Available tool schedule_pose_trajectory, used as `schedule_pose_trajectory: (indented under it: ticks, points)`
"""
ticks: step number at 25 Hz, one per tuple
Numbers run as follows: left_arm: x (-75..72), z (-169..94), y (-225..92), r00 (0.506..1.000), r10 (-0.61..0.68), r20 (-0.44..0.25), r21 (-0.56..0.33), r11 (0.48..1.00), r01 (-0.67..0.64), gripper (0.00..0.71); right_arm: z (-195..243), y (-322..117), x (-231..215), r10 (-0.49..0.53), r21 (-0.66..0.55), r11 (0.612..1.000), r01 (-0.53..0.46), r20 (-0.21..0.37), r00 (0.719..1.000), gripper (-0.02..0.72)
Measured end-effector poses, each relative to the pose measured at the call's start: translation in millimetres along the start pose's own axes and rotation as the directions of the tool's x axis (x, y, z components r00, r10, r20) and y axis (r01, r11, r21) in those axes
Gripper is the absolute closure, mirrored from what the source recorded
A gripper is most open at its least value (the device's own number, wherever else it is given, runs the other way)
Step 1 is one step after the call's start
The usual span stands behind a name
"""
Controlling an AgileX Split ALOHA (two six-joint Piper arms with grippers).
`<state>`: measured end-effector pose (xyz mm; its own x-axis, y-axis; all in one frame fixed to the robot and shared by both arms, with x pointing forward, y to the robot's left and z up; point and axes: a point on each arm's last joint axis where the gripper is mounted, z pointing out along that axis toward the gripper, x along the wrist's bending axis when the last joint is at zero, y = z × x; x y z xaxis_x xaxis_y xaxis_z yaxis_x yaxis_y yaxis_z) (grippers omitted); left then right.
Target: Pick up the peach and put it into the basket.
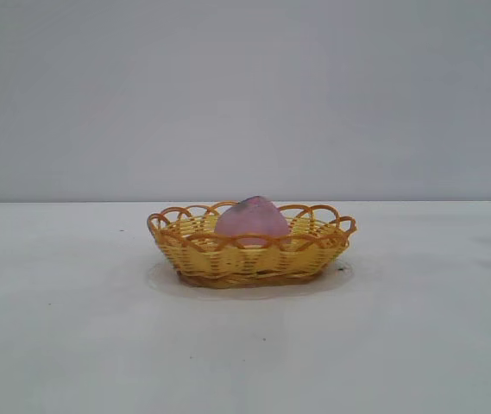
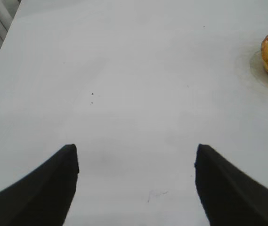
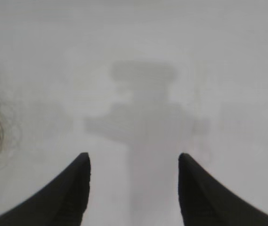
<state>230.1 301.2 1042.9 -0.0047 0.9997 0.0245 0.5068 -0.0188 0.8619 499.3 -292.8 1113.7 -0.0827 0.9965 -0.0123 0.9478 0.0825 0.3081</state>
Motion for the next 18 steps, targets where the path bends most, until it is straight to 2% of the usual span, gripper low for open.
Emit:
schedule_pose_trajectory:
  ticks: [6, 13, 18]
  points:
    - [0.0, 0, 0, 1.0, 0.0, 0.0, 0.0, 1.0, 0.0, 0.247, -21, -55, 3, 0.0, -0.046, 0.999, 0.001, 0.009, 1.0, 0.345]
    - [0.0, 0, 0, 1.0, 0.0, 0.0, 0.0, 1.0, 0.0, 0.247, -34, -123, 10, 0.006, -0.131, 0.991, -0.008, -0.017, 1.0, 0.345]
    - [0.0, 0, 0, 1.0, 0.0, 0.0, 0.0, 1.0, 0.0, 0.247, -34, -179, 14, 0.004, -0.243, 0.97, -0.006, -0.01, 1.0, 0.345]
